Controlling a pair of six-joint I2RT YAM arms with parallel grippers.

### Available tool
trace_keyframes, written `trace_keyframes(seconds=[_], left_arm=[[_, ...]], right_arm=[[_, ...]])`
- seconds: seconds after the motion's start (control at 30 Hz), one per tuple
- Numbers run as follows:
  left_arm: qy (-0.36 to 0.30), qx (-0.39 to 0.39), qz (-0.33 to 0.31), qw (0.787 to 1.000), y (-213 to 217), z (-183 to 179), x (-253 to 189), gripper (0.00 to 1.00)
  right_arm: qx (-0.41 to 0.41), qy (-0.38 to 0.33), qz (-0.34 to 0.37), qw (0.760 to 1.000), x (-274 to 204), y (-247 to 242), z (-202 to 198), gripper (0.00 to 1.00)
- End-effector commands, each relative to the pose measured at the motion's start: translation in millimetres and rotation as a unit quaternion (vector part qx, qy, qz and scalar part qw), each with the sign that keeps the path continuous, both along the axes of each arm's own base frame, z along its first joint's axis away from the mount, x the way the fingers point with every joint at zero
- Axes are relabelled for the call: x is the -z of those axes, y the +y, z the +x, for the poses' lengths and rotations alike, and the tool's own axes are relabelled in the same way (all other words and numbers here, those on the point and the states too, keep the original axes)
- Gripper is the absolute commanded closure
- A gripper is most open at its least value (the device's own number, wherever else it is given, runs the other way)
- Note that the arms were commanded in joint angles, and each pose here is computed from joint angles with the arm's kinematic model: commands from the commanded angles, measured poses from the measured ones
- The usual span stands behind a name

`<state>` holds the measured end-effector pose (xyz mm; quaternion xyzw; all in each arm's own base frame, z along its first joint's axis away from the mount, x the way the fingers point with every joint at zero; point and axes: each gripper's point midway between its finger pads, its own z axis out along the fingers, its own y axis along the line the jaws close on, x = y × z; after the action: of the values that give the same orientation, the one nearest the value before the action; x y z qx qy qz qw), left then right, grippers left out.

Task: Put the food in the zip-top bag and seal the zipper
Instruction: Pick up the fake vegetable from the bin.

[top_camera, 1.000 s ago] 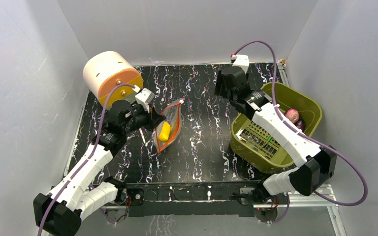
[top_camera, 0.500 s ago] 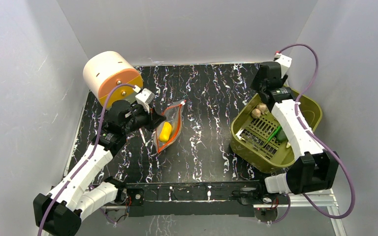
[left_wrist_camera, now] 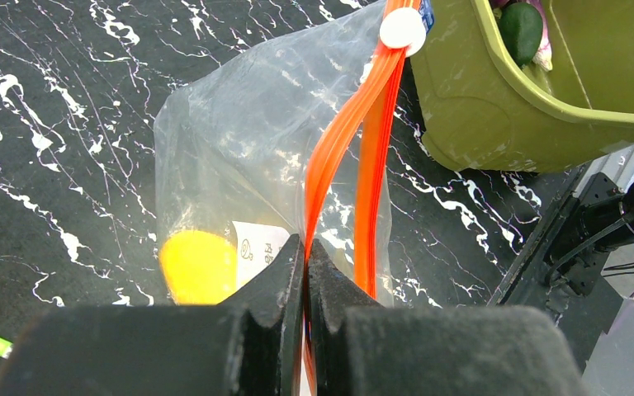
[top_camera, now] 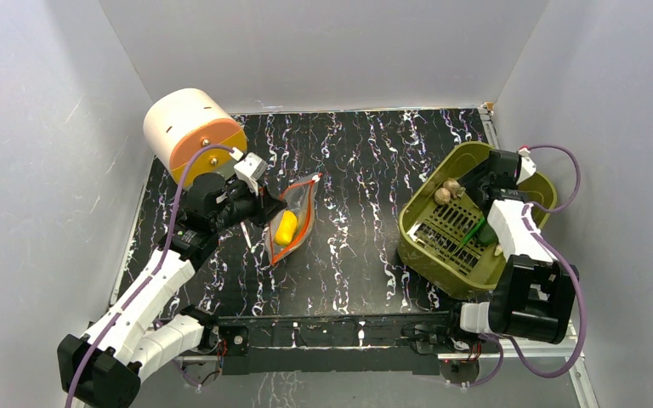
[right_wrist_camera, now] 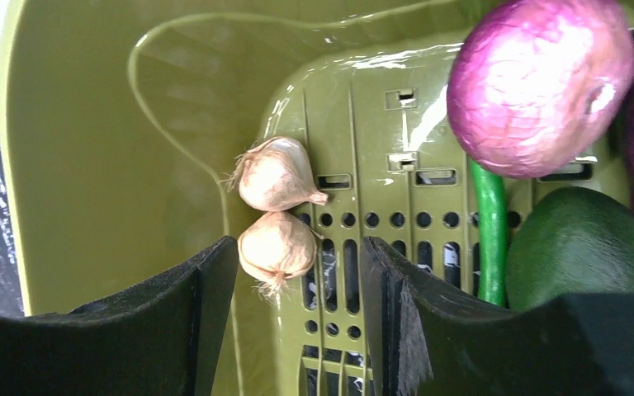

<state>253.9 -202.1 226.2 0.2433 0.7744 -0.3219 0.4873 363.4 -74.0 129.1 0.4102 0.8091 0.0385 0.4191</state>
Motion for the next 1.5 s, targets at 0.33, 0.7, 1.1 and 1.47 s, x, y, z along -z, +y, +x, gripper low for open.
trace_keyframes(seconds=[0.33,0.7,1.1,1.47], left_arm=[[-0.021,0.009,-0.003,1.000,-1.9,-0.9,-12.2,1.00],[-0.025,-0.001,-0.001,1.000,0.7,1.3,-13.2,1.00],[-0.026,-0.001,0.002,1.000,1.5,0.7,-13.1,1.00],[-0.025,-0.003,0.004,1.000,2.1,1.3,-11.5,1.00]], right_arm=[[-0.051,-0.029,0.068,0.996,12.0,24.2,24.4,0.46],[-0.067,-0.017,0.089,0.994,31.4,33.3,24.1,0.46],[-0.078,0.005,0.104,0.991,56.4,39.1,21.9,0.44],[-0.082,0.016,0.088,0.993,63.1,33.4,27.8,0.44]])
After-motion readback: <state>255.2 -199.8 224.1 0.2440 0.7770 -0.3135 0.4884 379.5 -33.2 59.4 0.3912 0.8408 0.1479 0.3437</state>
